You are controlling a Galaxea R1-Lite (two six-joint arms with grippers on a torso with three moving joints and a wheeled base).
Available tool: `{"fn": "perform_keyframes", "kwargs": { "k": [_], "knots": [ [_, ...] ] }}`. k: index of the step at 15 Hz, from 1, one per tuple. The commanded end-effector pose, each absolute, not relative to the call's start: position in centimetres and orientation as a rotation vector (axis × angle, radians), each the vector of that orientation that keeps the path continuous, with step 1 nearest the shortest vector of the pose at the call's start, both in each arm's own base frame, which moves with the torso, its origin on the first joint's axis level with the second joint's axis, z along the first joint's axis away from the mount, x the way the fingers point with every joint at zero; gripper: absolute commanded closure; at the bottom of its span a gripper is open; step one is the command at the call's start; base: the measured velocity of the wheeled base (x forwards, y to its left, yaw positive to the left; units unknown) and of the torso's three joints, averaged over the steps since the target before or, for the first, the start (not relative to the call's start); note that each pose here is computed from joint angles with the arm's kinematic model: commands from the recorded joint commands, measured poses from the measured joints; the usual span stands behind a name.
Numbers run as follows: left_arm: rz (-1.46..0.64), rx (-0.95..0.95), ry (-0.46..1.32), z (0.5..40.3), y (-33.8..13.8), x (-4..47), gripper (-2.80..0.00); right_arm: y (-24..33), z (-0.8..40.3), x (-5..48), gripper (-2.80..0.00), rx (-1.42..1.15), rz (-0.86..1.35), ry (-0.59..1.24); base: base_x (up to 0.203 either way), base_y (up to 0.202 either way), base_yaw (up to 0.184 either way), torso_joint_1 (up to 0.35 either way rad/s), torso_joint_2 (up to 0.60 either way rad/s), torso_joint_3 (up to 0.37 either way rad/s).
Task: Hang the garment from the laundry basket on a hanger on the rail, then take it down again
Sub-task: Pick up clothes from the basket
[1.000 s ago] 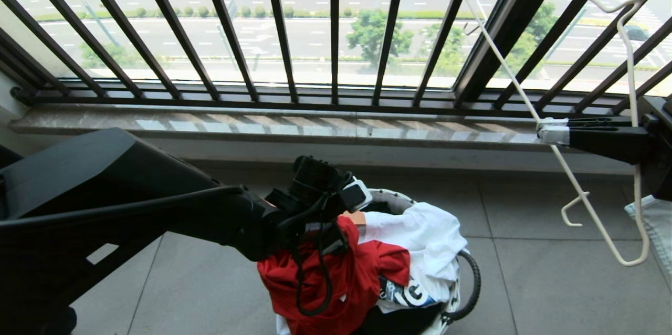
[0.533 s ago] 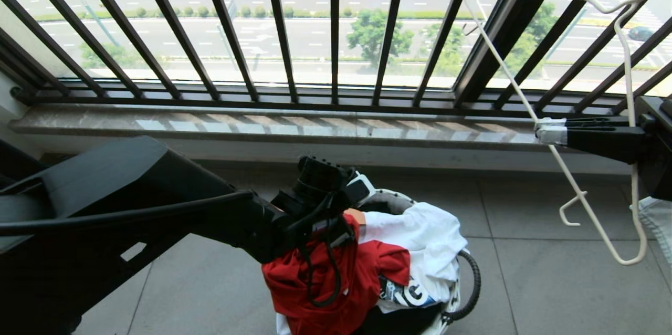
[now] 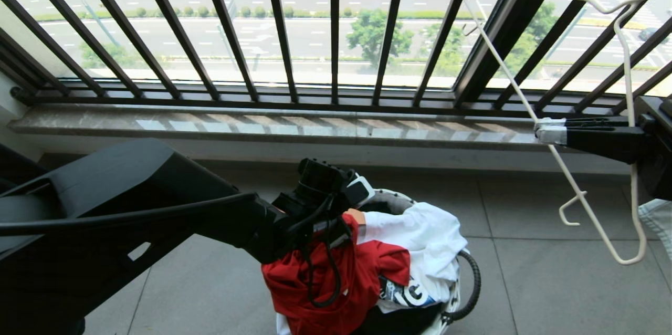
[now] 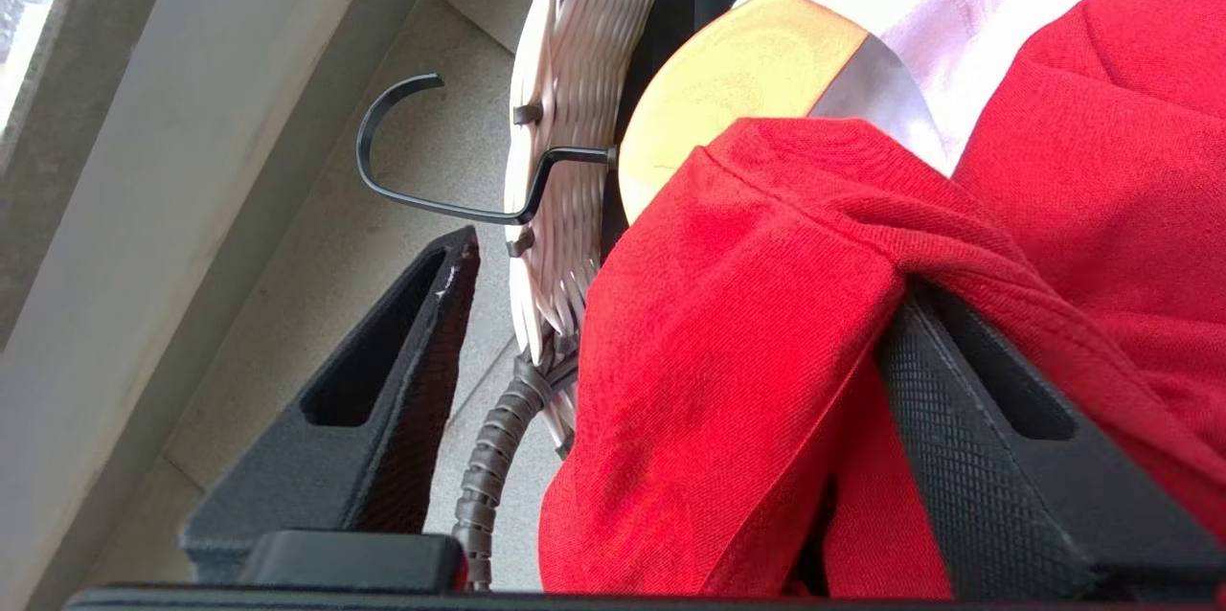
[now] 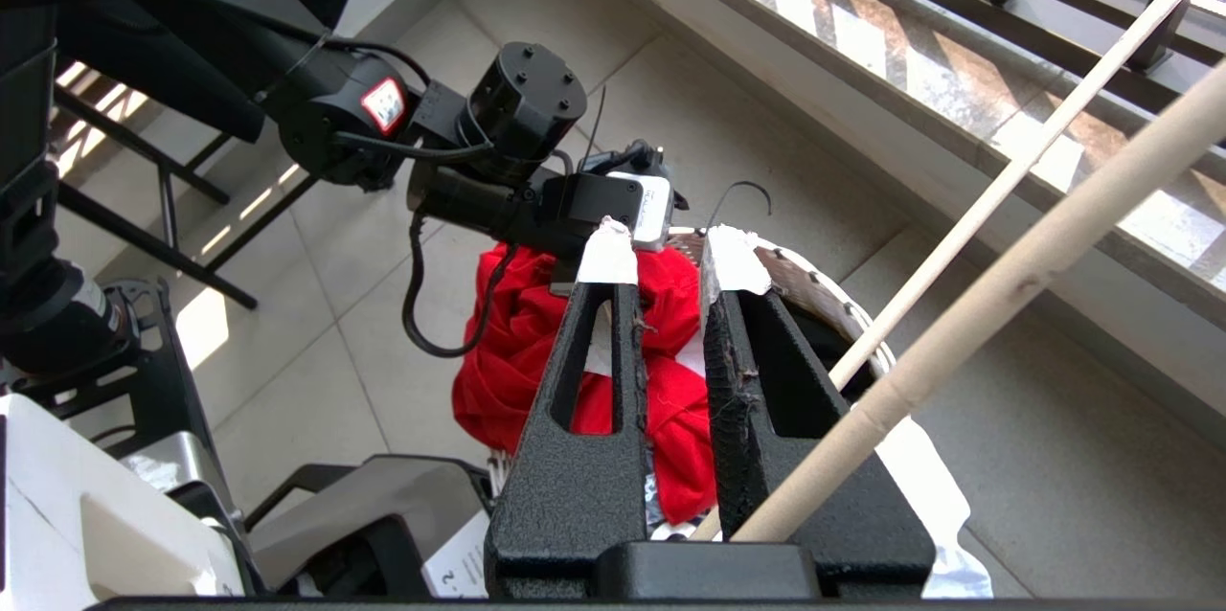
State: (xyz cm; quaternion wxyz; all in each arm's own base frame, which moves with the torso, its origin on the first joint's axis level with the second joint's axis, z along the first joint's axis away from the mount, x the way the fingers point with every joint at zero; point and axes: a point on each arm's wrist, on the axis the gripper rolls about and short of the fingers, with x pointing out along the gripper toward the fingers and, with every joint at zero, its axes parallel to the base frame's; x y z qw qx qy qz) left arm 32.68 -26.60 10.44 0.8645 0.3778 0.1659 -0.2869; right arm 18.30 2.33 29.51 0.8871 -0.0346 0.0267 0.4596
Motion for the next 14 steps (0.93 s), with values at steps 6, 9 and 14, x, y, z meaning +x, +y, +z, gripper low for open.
{"fn": "perform_keyframes", "kwargs": {
  "k": [6, 9, 14],
  "knots": [
    [-0.600, 0.774, 0.354, 10.3, -26.6, 32.7, 0.00, 2.3, 29.5, 18.3, 0.00, -0.073, 0.961, 0.054, 0.000, 0.000, 0.000, 0.000, 0.00, 0.000],
    [-0.585, 0.716, 0.345, 11.6, -26.3, 32.4, 0.00, 2.3, 29.5, 18.2, 0.00, -0.073, 0.961, 0.052, 0.000, 0.000, 0.000, 0.000, 0.00, 0.000],
    [-0.552, 0.591, 0.329, 16.0, -24.6, 30.7, 0.00, 2.4, 29.6, 18.1, 0.00, -0.075, 0.962, 0.049, 0.000, 0.000, 0.000, 0.000, 0.00, 0.000]
  ]
}}
